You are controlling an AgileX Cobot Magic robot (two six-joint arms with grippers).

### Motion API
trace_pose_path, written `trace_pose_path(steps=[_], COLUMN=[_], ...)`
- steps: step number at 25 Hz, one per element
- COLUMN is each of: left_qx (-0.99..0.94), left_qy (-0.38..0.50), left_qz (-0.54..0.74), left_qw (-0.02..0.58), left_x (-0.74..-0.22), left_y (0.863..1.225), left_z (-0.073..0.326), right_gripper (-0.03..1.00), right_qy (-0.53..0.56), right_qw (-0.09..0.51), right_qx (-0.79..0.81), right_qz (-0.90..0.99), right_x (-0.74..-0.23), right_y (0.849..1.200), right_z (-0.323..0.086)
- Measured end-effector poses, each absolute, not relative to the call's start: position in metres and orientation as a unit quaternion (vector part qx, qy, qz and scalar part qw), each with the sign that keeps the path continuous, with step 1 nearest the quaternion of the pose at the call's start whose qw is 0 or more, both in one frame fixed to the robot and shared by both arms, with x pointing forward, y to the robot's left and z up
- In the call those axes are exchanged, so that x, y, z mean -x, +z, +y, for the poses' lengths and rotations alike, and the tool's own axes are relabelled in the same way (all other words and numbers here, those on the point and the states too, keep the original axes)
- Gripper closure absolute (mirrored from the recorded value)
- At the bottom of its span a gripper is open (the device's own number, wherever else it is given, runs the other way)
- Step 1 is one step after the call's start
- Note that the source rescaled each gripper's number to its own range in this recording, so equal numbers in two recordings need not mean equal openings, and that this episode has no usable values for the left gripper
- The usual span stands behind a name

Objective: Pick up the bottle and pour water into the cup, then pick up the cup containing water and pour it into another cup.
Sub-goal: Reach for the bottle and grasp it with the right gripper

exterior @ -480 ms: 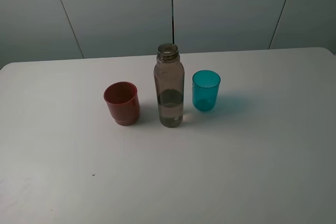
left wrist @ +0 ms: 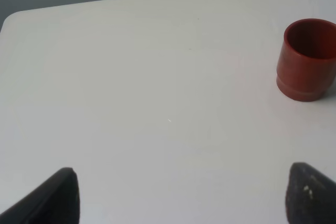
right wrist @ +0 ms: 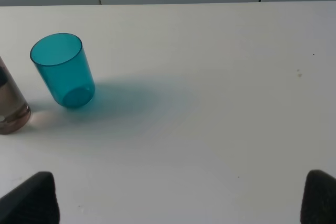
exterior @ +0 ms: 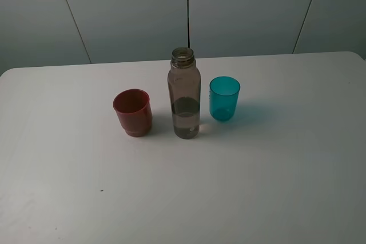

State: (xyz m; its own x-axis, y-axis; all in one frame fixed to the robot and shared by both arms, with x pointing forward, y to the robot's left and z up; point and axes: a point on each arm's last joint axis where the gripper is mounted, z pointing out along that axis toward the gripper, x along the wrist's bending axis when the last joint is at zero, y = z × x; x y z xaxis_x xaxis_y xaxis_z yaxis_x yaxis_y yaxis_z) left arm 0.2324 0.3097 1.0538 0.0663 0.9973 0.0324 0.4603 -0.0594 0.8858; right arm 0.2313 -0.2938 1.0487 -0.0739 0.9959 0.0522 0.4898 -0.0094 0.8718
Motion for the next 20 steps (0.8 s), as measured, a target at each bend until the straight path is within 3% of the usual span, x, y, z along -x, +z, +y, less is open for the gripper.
trace_pose_path(steps=[20], left_qx=[-0.630], left_qy=[0.364], left_qz=[0.578], left_qw=[0.369], left_x=[-0.2324], left_y=[1.0538], left_z=[0.3097], right_gripper=[-0.03], right_qy=[0.372], right_qw=[0.343], right_qx=[-0.597], right_qz=[0.623], right_x=[-0.2316], right_y=[1.0487], right_z=[-0.2973])
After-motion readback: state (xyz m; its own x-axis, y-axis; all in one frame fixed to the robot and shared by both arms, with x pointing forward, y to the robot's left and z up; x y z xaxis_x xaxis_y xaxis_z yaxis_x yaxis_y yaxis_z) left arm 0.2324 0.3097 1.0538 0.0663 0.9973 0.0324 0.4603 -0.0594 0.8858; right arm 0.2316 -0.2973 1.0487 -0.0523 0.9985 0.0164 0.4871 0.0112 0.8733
